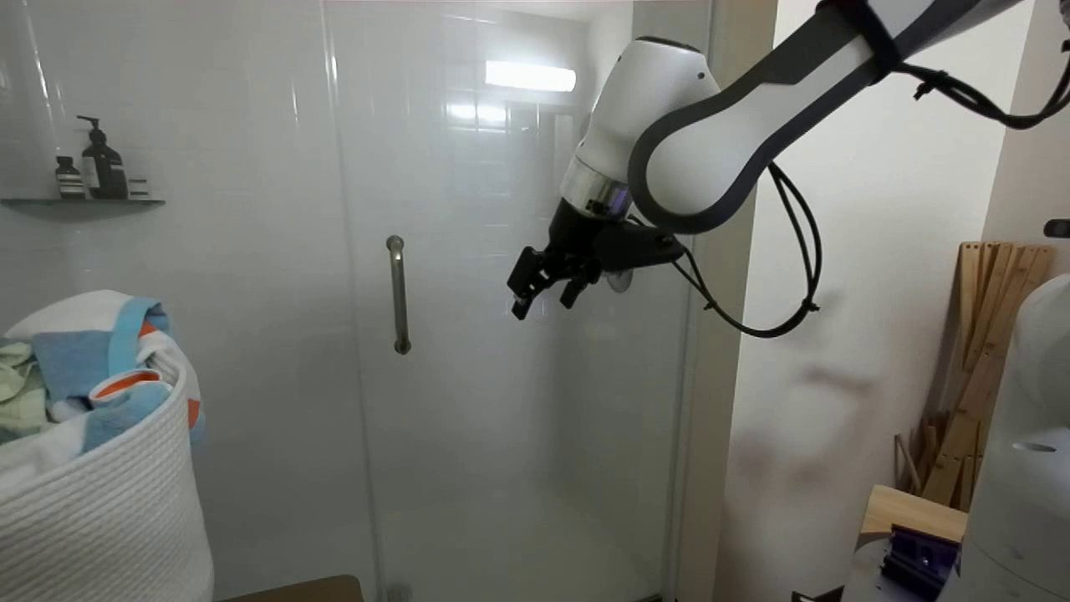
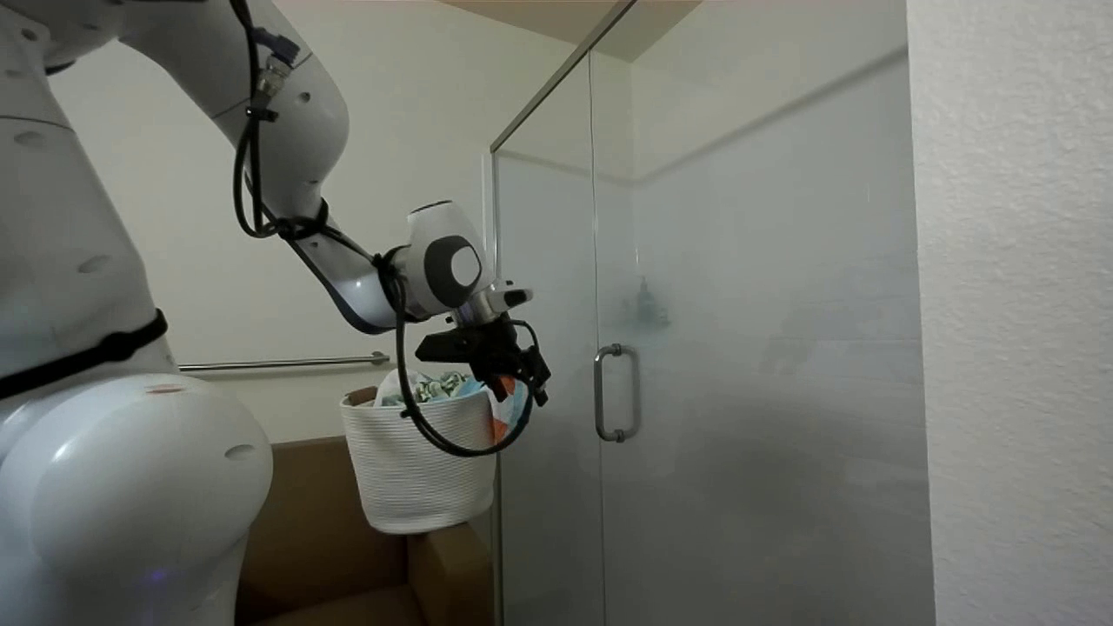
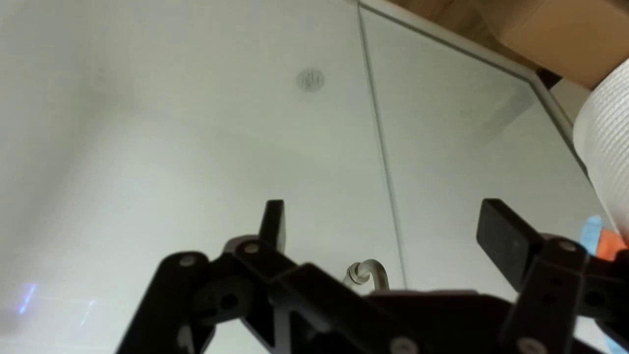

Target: Open the door

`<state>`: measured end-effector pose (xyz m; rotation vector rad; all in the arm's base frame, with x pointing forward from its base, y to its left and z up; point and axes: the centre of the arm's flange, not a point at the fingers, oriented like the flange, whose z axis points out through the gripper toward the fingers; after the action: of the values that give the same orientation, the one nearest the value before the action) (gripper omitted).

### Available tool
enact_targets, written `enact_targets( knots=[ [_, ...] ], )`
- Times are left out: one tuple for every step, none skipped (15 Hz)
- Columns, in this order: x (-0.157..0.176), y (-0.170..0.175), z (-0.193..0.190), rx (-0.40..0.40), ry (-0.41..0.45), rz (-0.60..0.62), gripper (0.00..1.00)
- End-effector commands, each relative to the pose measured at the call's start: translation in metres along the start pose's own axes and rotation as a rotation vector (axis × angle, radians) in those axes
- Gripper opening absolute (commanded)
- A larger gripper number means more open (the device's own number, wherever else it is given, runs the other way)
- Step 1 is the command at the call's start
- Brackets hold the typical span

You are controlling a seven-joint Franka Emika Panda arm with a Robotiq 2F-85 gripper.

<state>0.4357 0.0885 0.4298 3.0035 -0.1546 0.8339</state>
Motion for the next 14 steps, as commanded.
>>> enact_targets(
  knots=[
    [0.04,-0.019,0.043,-0.034,0.077,0.009,1.0],
    [0.049,-0.023,0.046,-0.055,0.108,0.01,1.0],
    [0.053,-0.025,0.043,-0.075,0.132,0.014,1.0],
    [0.035,-0.008,0.026,-0.04,0.084,-0.002,1.0],
    [0.043,-0.009,0.027,-0.051,0.099,0.004,1.0],
    [0.047,-0.009,0.028,-0.054,0.106,0.008,1.0],
    [0.05,-0.01,0.027,-0.054,0.11,0.008,1.0],
    [0.05,-0.011,0.027,-0.053,0.112,0.007,1.0],
    [0.05,-0.011,0.027,-0.053,0.112,0.006,1.0],
    [0.05,-0.012,0.027,-0.053,0.112,0.005,1.0],
    [0.05,-0.012,0.027,-0.052,0.112,0.004,1.0],
    [0.051,-0.012,0.027,-0.043,0.122,-0.004,1.0],
    [0.055,-0.014,0.028,-0.05,0.141,-0.014,1.0],
    [0.059,-0.017,0.031,-0.055,0.159,-0.023,1.0]
  ],
)
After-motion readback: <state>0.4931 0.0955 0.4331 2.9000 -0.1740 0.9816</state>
